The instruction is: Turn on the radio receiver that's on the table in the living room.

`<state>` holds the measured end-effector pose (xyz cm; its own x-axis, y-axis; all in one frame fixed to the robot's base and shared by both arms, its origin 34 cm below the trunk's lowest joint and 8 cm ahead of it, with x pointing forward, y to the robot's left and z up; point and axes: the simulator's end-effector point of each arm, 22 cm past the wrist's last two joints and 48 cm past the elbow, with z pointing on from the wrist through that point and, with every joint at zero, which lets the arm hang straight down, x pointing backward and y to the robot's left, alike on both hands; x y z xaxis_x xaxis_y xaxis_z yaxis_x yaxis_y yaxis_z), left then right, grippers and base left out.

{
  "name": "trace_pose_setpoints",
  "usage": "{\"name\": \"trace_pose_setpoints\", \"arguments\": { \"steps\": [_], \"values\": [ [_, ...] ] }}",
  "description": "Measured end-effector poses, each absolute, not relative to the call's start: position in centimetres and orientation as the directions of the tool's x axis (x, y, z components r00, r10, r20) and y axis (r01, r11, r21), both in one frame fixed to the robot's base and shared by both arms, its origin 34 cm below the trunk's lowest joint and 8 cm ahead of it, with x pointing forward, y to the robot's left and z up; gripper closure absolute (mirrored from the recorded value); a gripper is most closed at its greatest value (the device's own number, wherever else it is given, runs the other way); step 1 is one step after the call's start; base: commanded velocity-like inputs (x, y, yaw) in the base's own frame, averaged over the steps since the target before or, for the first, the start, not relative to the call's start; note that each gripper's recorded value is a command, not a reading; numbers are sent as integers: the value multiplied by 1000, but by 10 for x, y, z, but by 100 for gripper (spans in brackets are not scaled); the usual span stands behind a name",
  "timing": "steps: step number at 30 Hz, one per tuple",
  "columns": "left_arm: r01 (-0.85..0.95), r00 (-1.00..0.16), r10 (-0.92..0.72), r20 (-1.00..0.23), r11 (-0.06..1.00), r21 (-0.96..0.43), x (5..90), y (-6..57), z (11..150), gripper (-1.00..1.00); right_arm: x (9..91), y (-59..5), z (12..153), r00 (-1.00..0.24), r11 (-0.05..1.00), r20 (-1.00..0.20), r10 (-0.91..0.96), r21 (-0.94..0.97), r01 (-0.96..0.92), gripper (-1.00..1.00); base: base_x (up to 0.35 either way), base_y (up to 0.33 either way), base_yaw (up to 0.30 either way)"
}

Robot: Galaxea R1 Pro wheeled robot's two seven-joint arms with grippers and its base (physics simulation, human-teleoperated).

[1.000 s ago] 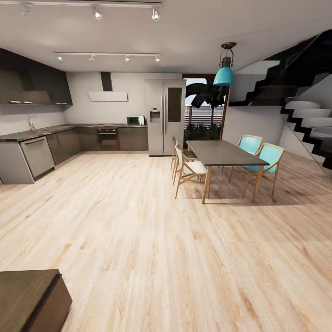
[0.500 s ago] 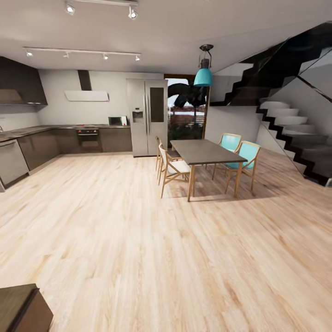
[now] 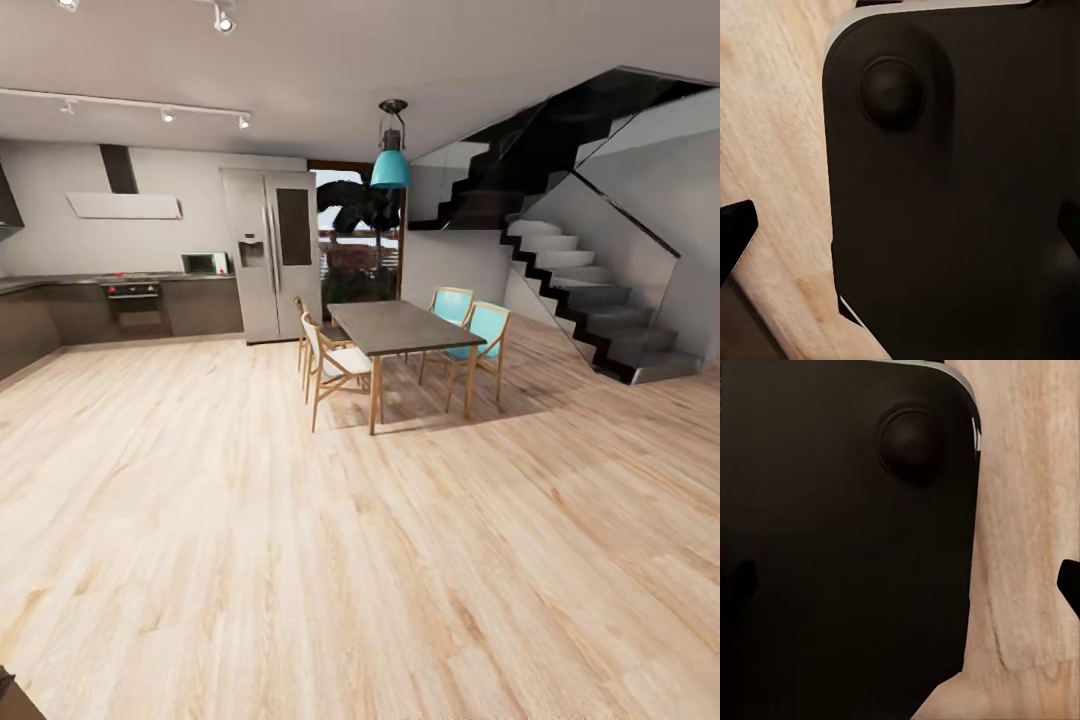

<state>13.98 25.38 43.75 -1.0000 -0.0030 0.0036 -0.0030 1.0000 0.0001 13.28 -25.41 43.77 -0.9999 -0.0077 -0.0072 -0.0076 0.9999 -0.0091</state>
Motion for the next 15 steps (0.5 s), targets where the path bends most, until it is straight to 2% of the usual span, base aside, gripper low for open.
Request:
{"name": "trace_pose_setpoints", "arguments": {
  "steps": [15],
  "values": [
    [-3,-1000,-3,4,1000,0,140,254,438,-100,133,-254,438,-1000,1000,-7,-3,-9,-3,-100,0,0,-286]
  ]
}}
